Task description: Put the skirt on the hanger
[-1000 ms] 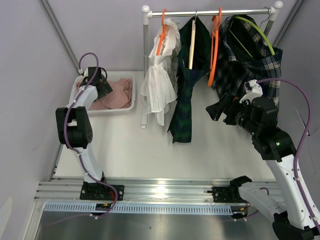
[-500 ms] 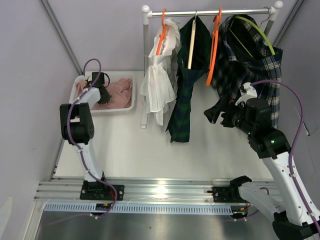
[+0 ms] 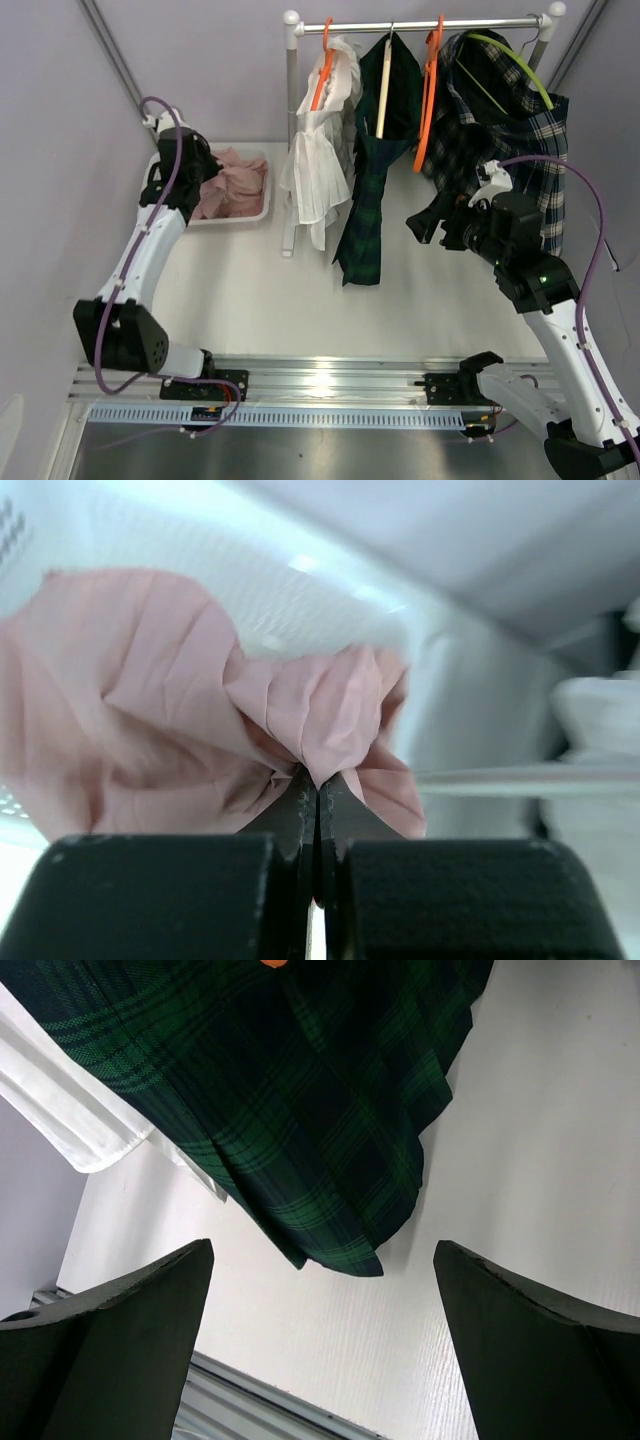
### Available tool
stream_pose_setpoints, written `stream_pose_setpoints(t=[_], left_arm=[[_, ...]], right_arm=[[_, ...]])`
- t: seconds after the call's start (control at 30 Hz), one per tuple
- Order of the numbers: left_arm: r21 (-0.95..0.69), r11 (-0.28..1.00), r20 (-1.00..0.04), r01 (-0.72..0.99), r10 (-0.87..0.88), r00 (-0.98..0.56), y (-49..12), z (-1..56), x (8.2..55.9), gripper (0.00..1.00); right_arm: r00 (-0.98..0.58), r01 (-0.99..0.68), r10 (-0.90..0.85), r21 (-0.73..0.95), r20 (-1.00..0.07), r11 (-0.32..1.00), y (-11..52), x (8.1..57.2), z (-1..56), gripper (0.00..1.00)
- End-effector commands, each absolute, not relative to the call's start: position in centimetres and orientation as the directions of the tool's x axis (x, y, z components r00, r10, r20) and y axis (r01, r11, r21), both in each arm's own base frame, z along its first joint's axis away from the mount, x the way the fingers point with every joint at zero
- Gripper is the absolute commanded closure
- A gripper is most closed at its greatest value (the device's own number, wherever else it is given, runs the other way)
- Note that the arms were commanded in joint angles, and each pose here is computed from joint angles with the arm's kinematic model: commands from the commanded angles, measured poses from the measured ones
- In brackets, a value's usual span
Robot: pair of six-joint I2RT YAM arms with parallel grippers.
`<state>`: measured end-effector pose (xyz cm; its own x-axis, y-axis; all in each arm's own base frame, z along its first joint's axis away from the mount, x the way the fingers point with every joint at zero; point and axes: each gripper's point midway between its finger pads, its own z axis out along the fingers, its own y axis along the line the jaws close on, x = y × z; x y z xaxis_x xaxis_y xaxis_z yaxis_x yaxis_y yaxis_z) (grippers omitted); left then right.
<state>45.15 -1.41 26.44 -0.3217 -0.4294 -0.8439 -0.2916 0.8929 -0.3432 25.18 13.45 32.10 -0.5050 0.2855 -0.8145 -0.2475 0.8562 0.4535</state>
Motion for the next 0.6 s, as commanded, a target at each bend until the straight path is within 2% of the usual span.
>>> stream_pose_setpoints(t=[0.0,0.23,0.57], left_arm=[[-0.381,0.9,-0.89,-0.211,-0.419,-0.18,-1.6,33.5,43.6,1.0],[-0.4,0.913,-0.914,-0.077,-0.403,-0.037,-3.1,42.4,37.1,1.0],[-0.355,0.923,-0.935,0.146,-0.354,-0.031,-7.1,47.6,29.6,1.0]], right_arm=[[-0.429,-0.314,0.285,0.437,-0.857,0.843,13.8,25.3,35.4,0.01],[-0.399,-0.335,0.267,0.411,-0.877,0.848,13.8,25.6,36.4,0.0],[-0.361,-0.364,0.253,0.385,-0.898,0.848,14.0,26.2,38.0,0.01]])
